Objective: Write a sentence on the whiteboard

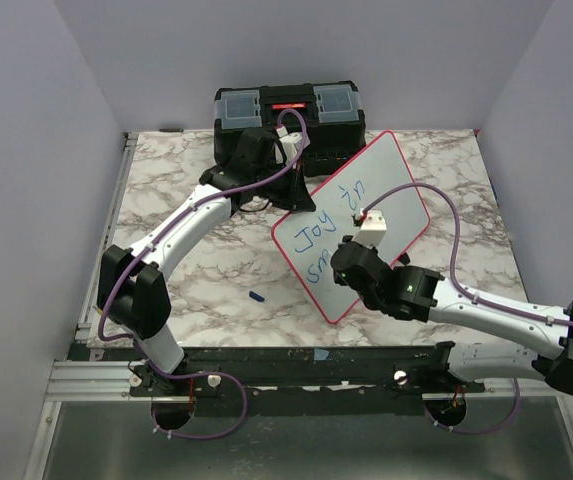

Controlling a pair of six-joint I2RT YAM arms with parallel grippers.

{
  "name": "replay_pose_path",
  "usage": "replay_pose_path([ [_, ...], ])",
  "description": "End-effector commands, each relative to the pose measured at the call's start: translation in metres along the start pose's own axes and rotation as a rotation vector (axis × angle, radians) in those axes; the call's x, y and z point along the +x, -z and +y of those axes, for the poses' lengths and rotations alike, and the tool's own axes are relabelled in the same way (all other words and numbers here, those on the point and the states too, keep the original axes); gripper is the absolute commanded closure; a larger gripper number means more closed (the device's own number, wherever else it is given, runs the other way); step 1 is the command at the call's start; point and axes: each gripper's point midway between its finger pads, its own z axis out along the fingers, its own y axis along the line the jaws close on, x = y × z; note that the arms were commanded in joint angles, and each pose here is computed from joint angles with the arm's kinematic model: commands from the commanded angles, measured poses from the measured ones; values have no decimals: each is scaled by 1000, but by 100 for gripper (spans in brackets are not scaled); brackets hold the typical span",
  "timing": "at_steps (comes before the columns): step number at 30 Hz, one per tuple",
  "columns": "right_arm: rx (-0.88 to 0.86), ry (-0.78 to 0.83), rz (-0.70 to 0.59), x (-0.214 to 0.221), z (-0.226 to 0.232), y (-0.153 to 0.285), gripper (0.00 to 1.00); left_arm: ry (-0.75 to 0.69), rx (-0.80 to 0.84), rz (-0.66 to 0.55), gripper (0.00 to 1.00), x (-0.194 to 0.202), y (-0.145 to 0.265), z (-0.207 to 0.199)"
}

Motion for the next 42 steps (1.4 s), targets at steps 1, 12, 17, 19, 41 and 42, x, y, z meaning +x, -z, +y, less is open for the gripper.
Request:
replay_pose_path([
  [1,26,-2,56,24,-14,-3,99,-64,-12,108,100,27,-7,2],
  [12,13,-3,76,33,-19,-1,99,-65,-18,108,100,25,-6,2],
  [17,15,12,84,31,-19,1,99,-68,-25,117,100,26,-5,2],
  [19,6,5,69,24,-18,5,99,-71,-28,119,100,26,-4,3],
  [41,-203,-70,13,-37,-12,8,99,-96,-80,158,100,24,15,23],
  [42,-214,-66,14,-36,-10,8,99,-95,-82,160,100,23,16,25],
])
